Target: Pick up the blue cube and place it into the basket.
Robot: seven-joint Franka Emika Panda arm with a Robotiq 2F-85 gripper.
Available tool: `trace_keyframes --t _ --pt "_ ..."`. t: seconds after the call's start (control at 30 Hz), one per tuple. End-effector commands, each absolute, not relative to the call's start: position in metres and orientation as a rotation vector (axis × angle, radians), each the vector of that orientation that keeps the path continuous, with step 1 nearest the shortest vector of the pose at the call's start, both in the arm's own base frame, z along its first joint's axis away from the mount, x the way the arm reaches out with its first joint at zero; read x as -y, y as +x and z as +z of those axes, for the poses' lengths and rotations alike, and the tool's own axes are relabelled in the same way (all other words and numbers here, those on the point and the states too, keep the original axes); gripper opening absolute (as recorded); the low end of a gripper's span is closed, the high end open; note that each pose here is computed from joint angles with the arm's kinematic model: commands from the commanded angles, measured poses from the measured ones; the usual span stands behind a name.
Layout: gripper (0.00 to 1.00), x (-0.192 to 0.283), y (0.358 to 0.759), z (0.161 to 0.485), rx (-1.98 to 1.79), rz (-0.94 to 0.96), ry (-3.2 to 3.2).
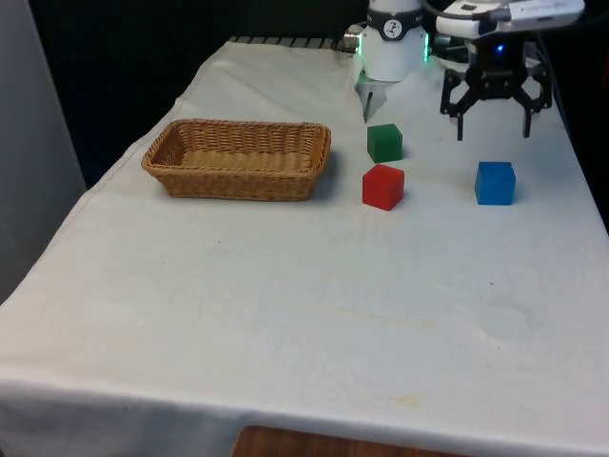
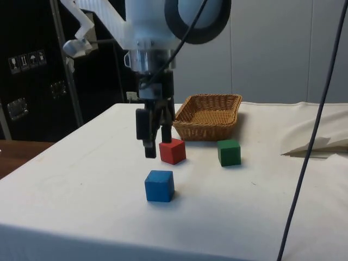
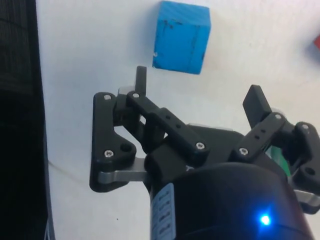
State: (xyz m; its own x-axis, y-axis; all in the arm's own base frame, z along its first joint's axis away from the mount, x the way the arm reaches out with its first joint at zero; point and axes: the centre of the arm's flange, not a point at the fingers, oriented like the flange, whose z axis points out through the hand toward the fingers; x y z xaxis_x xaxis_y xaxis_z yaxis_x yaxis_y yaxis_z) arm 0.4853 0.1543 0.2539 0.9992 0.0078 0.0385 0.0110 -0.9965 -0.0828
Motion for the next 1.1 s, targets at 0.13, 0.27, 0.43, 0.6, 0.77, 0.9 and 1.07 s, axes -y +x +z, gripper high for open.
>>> trace_keyframes --t 0.13,0.27,0.43,0.6,0.77,0.9,1.07 --pt "1.00 -0.164 0.483 0.240 -0.016 -0.073 -3.057" --pt "1.00 -0.170 0.483 0.234 -0.023 -0.073 -3.057" --pt "1.00 -0.182 0.483 0.226 -0.027 -0.076 -3.056" --pt "1.00 -0.189 0.483 0.221 -0.025 -0.074 -3.055" --pt "1.00 -0.191 0.483 0.219 -0.019 -0.073 -3.054" --pt "1.00 -0.191 0.482 0.218 -0.018 -0.067 -3.051" --pt "1.00 -0.190 0.483 0.215 -0.008 -0.079 -3.051"
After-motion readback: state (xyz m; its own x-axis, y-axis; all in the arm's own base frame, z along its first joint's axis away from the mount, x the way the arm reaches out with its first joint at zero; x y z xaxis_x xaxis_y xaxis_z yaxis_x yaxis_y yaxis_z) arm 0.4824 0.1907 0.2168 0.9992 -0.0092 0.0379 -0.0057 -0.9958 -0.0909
